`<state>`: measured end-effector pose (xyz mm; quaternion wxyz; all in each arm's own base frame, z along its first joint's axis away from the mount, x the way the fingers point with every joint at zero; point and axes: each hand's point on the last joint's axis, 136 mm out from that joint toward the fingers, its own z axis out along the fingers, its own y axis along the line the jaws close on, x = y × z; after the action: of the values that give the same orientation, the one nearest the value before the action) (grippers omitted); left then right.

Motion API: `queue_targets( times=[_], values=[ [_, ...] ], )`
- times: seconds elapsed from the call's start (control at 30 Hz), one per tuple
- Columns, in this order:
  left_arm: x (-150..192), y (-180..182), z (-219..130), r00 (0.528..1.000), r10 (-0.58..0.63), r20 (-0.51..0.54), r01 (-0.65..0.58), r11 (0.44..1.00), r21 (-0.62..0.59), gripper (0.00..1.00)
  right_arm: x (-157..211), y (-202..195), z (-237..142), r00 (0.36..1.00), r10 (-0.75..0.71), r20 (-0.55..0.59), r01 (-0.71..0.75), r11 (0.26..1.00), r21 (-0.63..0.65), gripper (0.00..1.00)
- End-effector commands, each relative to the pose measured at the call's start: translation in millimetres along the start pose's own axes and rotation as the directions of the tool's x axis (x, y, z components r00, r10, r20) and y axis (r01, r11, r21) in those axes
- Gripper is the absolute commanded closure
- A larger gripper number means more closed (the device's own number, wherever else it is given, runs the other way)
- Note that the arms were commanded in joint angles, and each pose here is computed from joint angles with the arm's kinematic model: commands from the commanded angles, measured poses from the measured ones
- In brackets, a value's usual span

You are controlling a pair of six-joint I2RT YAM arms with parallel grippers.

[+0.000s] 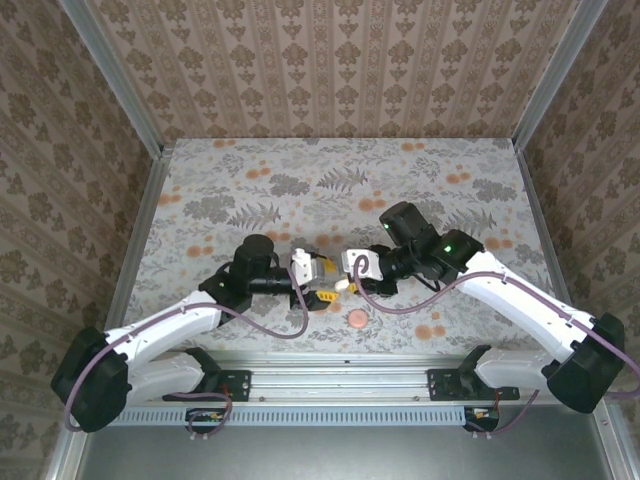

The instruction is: Insert the wireless bluetooth earbuds into the charging case

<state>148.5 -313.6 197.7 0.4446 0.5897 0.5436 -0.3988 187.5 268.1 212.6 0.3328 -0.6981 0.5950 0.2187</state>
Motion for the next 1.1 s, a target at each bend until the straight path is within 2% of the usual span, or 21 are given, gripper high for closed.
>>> queue_targets(
  times=[0.0, 0.17, 0.53, 0.7, 0.87, 0.97, 1.07],
  values=[
    [-1.6, -2.9, 6.0, 0.999, 0.027, -0.023, -0.026, 0.999, 0.029, 0.42, -0.1, -3.1, -0.6, 0.998, -0.047, -0.048, 0.048, 0.999, 0.015, 0.88],
    [-4.1, -6.7, 9.1, 0.999, 0.036, -0.018, -0.035, 0.998, 0.052, 0.43, -1.9, -2.5, 4.3, 0.997, -0.057, -0.056, 0.057, 0.998, 0.004, 0.88],
    [-7.6, -11.0, 11.7, 1.000, 0.027, -0.008, -0.026, 0.996, 0.080, 0.67, -9.4, -1.4, 7.3, 0.997, -0.065, -0.028, 0.065, 0.998, -0.003, 0.87],
    [-8.4, -10.8, 11.8, 1.000, 0.030, -0.008, -0.029, 0.997, 0.078, 0.81, -9.4, -0.5, 8.4, 0.998, -0.063, -0.023, 0.062, 0.998, -0.004, 0.86],
    [-7.5, -9.4, 10.0, 0.999, 0.033, 0.005, -0.033, 0.998, 0.054, 0.85, 1.0, -11.9, 8.3, 1.000, -0.003, -0.015, 0.004, 0.995, 0.099, 0.58],
    [-7.4, -9.7, 8.8, 0.999, 0.025, 0.023, -0.026, 0.999, 0.045, 0.86, 3.2, -13.9, 5.9, 0.999, 0.033, 0.041, -0.039, 0.991, 0.130, 0.51],
    [-9.0, -10.2, 8.8, 0.999, 0.008, 0.043, -0.010, 0.999, 0.050, 0.86, 6.8, -11.6, 4.6, 0.996, 0.059, 0.072, -0.069, 0.988, 0.135, 0.48]
  ],
)
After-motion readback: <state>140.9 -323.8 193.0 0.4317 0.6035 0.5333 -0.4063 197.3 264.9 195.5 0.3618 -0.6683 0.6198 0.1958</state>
